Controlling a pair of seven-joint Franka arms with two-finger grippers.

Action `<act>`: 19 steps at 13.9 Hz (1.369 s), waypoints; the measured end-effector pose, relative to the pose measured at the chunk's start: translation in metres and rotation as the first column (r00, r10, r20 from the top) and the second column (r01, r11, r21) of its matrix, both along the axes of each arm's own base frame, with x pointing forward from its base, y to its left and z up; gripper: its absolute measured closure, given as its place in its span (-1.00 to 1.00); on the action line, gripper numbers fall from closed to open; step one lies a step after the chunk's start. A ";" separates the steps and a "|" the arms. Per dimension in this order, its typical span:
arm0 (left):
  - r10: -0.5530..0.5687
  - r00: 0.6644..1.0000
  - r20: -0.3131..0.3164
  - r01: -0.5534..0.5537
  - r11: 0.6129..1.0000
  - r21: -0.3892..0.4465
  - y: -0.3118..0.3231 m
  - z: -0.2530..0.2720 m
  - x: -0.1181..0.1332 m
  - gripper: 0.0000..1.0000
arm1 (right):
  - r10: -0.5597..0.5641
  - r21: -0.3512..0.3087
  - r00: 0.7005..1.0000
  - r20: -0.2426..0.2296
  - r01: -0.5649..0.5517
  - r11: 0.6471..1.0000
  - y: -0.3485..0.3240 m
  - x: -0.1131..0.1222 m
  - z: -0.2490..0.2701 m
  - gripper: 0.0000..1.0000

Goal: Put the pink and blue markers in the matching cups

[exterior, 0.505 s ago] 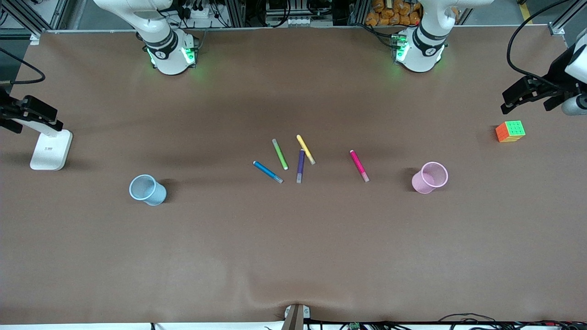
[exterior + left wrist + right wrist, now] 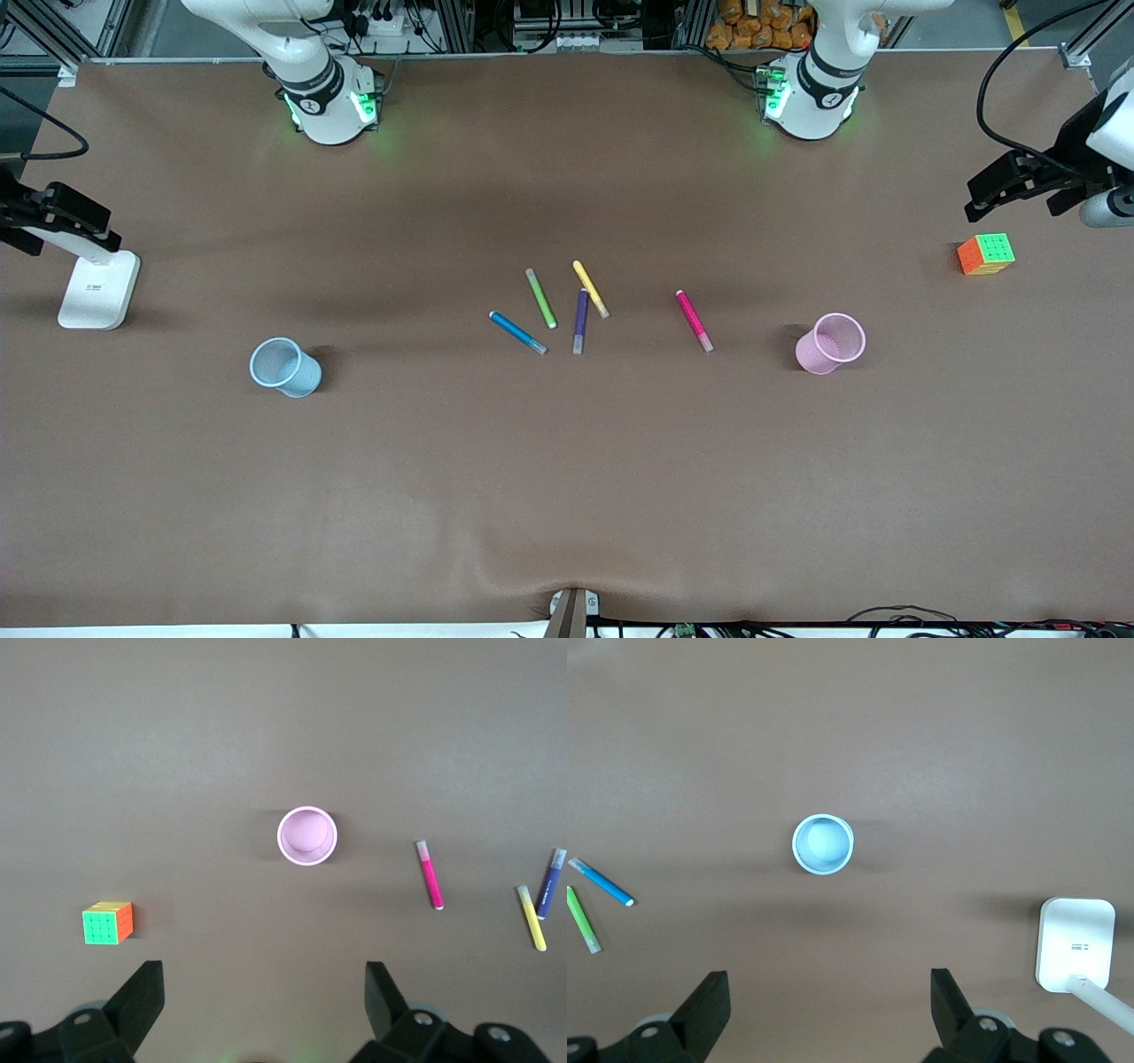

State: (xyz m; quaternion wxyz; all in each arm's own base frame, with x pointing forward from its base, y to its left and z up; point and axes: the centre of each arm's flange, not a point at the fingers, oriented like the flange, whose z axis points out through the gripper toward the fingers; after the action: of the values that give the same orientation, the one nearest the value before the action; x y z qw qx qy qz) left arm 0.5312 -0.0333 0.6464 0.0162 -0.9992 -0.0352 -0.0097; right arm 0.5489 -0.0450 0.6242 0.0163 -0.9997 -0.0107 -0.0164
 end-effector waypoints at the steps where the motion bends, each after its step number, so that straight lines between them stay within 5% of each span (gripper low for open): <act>1: 0.009 1.000 -0.006 -0.009 1.000 -0.001 0.004 -0.002 0.001 -1.00 | 0.000 0.000 1.000 -0.001 0.000 1.000 0.000 0.000 -0.001 -1.00; 9: 0.028 0.999 -0.037 -0.028 1.000 -0.001 0.014 -0.007 0.001 -1.00 | 0.057 -0.063 0.998 -0.015 -0.058 0.996 0.025 0.001 -0.004 -1.00; 19: 0.025 0.999 -0.042 -0.025 1.000 -0.001 0.014 -0.008 0.001 -1.00 | 0.167 -0.028 0.984 -0.057 -0.169 0.985 0.094 0.007 -0.033 -1.00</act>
State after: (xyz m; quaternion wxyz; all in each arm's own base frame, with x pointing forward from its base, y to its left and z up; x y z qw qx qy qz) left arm 0.5326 -0.0194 0.6382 0.0163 -0.9987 -0.0474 0.0114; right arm 0.5564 0.0486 0.5917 0.0015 -0.9954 -0.0946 0.0124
